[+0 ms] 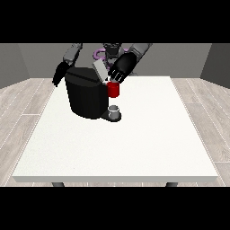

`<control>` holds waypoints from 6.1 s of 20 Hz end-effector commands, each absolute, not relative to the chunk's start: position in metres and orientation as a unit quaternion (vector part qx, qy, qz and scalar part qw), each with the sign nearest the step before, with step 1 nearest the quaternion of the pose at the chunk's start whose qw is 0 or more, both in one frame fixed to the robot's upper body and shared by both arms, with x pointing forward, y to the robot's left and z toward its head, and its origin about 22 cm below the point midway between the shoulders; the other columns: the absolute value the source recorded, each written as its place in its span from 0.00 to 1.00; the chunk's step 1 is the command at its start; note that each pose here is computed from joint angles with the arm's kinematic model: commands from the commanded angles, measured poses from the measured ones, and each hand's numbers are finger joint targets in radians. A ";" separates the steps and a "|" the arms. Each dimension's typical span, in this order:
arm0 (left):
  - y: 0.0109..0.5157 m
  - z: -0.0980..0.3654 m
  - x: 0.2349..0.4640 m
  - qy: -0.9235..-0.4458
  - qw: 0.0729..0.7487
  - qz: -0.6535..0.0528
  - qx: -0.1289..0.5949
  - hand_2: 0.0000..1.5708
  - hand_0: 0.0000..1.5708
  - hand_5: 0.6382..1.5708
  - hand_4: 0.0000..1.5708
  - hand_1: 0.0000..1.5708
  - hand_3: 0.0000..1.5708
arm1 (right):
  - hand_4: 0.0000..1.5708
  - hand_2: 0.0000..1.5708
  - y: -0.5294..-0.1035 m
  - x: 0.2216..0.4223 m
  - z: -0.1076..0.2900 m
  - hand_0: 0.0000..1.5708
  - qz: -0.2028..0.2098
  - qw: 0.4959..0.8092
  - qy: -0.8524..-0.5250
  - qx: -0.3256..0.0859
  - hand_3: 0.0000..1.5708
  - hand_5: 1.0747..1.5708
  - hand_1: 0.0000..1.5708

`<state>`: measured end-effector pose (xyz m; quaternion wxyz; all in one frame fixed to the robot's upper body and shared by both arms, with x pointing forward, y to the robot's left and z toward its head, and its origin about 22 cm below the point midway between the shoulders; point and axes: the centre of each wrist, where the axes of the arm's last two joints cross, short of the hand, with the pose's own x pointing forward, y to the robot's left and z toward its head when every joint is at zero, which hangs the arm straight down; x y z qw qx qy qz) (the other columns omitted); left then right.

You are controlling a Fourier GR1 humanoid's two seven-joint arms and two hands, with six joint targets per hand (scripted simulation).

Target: Insert the coffee pod into the coffee machine and close the lid

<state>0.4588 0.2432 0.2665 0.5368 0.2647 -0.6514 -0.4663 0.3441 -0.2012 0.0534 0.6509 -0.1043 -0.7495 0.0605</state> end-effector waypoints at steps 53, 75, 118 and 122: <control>0.235 0.297 0.460 -0.693 0.440 -0.464 0.333 0.77 0.79 1.00 0.00 0.79 0.62 | 0.06 0.00 -0.216 0.356 0.059 0.00 0.044 0.640 -0.758 -0.120 0.00 1.00 0.00; 0.269 0.315 0.455 -0.686 0.383 -0.474 0.398 0.33 0.00 1.00 0.00 0.00 0.28 | 0.05 0.00 -0.199 0.354 0.068 0.00 0.056 0.631 -0.763 -0.126 0.00 1.00 0.00; 0.222 -0.046 0.347 -0.661 0.732 -0.146 -0.076 0.00 0.00 1.00 0.29 0.00 0.00 | 0.00 0.00 -0.266 0.323 0.026 0.00 0.053 0.714 -0.691 -0.099 0.00 1.00 0.00; 0.236 -0.037 0.342 -0.682 0.709 -0.160 -0.086 0.00 0.00 1.00 0.25 0.00 0.00 | 0.07 0.00 -0.293 0.338 0.047 0.00 0.028 0.716 -0.692 -0.092 0.00 1.00 0.00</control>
